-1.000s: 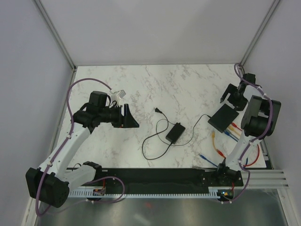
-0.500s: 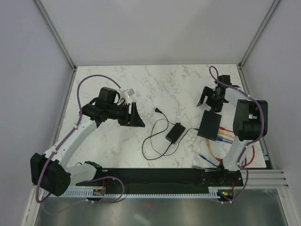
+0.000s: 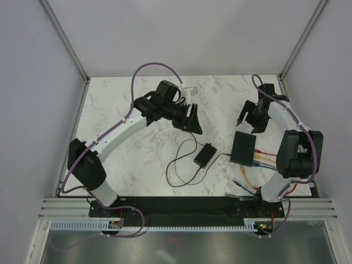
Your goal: Pull the plug from the switch port
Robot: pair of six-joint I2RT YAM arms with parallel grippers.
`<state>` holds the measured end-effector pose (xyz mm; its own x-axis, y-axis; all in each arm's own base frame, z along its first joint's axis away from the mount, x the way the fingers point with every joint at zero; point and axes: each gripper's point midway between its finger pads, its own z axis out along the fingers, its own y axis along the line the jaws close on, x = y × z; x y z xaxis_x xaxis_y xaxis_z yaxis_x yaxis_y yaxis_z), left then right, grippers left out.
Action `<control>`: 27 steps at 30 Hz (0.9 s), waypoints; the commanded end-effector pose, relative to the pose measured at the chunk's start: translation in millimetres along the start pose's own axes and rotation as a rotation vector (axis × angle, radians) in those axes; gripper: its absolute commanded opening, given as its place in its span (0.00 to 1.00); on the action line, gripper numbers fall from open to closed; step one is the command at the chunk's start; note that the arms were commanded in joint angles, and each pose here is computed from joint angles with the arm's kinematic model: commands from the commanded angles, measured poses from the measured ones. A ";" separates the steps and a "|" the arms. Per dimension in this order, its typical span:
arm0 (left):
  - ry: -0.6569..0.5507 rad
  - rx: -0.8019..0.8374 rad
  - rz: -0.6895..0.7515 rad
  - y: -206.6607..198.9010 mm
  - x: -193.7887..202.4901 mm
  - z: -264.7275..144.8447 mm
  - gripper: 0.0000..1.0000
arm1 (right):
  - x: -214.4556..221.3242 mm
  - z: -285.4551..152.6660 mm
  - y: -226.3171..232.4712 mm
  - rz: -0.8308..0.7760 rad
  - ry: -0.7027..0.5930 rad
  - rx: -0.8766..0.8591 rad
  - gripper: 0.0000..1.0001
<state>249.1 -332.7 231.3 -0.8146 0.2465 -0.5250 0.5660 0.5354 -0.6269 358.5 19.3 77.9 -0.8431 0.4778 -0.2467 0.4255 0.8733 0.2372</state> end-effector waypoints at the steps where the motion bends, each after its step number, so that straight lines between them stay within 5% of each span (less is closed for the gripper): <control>1: 0.014 0.053 0.074 -18.5 -17.4 32.3 0.65 | 19.6 -28.4 -8.2 -0.008 0.014 0.025 0.83; 10: 0.106 0.113 -0.054 -38.8 -26.4 100.3 0.57 | 59.5 -39.7 -23.9 -0.020 0.032 0.016 0.77; 12: 0.150 0.049 -0.151 -25.4 -11.8 121.5 0.41 | 65.9 -41.5 -28.9 -0.024 0.027 0.022 0.76; 21: 0.222 -0.202 0.079 -1.3 38.4 172.4 0.26 | 76.4 -38.5 -33.6 -0.027 0.044 0.026 0.76; 27: 0.274 -0.269 0.114 20.7 58.5 194.8 0.07 | 85.9 -34.7 -32.5 -0.033 0.068 0.014 0.71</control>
<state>217.7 -471.3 87.5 -0.7999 0.4854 -0.3530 0.6002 0.6470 -0.4703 259.8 25.3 75.6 -0.8752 0.4559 -0.1619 0.4236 0.8838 0.1987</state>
